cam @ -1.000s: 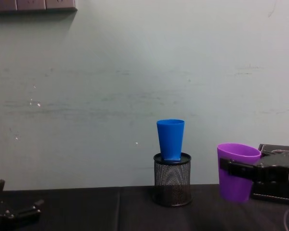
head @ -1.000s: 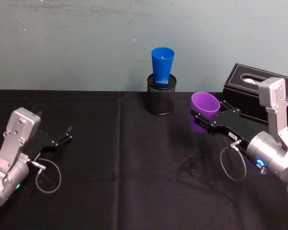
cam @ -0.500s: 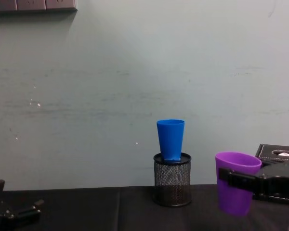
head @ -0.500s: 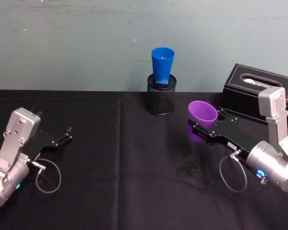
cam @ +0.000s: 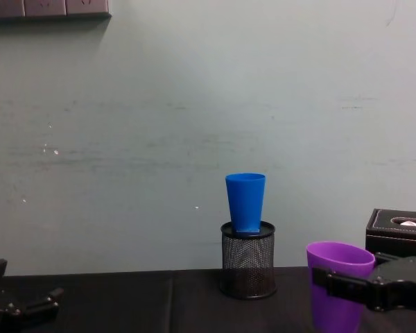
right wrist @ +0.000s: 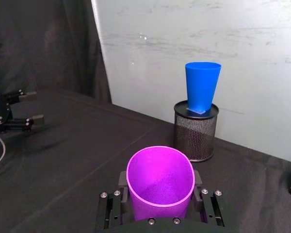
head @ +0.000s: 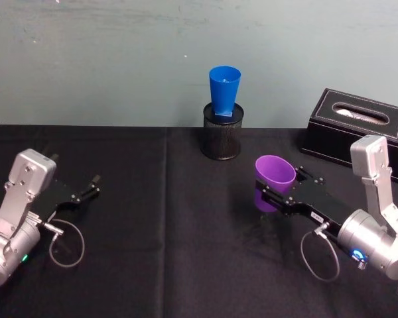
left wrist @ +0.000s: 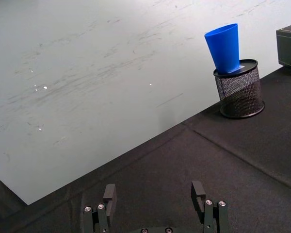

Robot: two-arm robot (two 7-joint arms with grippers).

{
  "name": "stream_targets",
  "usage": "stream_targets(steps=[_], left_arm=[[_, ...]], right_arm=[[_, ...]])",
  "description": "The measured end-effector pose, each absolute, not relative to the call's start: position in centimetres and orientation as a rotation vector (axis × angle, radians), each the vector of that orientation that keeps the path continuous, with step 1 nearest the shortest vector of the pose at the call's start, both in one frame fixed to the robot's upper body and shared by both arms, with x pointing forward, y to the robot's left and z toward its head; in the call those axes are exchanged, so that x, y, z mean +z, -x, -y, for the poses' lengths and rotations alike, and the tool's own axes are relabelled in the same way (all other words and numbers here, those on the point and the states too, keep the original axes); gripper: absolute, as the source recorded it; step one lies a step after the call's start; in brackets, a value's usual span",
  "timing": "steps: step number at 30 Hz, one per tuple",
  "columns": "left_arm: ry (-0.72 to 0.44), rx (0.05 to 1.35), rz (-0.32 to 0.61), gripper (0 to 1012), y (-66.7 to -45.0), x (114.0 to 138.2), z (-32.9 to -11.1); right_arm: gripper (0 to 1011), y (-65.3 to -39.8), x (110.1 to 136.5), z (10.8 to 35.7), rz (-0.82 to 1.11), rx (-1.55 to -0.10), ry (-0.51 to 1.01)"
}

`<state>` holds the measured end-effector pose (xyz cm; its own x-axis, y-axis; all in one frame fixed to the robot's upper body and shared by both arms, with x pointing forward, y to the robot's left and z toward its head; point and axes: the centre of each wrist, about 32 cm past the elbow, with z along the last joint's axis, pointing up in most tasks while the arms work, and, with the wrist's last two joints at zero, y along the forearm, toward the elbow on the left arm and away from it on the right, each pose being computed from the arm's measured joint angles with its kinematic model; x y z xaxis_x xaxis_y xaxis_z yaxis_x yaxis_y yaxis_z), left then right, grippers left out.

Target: Pick up one cup with a gripper and tap it against the other cup.

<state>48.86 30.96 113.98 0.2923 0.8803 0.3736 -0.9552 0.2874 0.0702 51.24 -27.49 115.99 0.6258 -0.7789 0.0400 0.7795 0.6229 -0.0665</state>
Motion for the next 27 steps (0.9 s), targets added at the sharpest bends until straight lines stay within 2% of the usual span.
stream_targets(steps=[27], left_arm=[[-0.304,1.248,0.285,1011,-48.9,114.0,-31.0]], right_arm=[[734,-51.1,113.6,26.8,-0.007,-0.849,0.121]])
